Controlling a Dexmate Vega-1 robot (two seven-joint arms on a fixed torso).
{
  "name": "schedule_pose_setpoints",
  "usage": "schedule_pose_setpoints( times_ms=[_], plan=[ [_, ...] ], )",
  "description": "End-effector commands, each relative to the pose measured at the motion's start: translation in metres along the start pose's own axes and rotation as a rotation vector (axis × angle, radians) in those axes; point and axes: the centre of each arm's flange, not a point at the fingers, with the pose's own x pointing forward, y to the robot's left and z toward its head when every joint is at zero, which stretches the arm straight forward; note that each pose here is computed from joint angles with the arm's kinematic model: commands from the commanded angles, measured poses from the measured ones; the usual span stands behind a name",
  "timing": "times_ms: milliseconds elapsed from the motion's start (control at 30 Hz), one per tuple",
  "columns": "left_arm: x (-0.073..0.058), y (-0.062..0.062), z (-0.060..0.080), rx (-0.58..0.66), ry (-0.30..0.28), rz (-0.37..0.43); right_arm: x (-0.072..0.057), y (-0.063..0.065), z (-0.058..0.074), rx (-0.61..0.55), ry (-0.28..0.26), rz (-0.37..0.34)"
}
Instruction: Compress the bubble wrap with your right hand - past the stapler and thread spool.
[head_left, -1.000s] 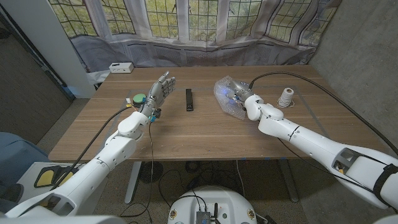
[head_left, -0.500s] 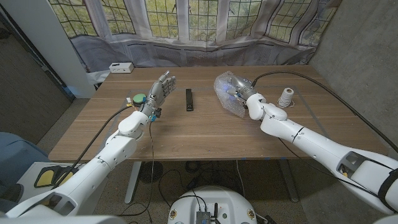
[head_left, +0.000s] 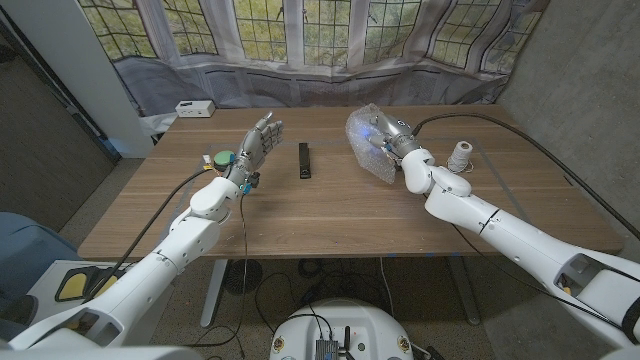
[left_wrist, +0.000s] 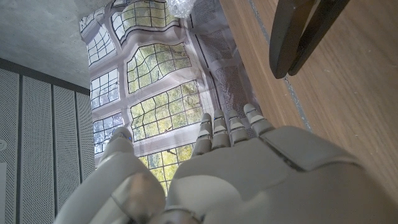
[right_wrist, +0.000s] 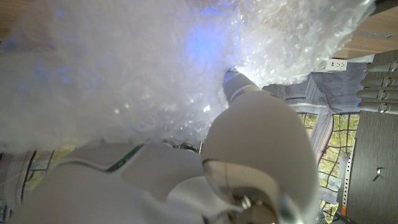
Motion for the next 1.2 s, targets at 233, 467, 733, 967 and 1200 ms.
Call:
schedule_pose_setpoints(
  times_ms=[233, 467, 733, 967, 1200],
  plan=[
    [0.001, 0.0, 0.0, -0.002, -0.001, -0.004, -0.023, -0.032, 0.007, 0.057, -0.076, -0.157],
    [0.002, -0.001, -0.002, -0.008, 0.001, -0.006, -0.024, -0.033, 0.006, 0.074, -0.081, -0.167],
    [0.002, -0.002, -0.004, -0.009, 0.009, -0.011, -0.026, -0.033, 0.006, 0.106, -0.103, -0.183],
    [0.002, -0.002, -0.004, -0.008, 0.009, -0.01, -0.029, -0.033, 0.006, 0.153, -0.111, -0.208],
    [0.002, -0.002, -0.003, -0.006, 0.009, -0.011, -0.033, -0.03, 0.004, 0.218, -0.185, -0.255]
  ],
)
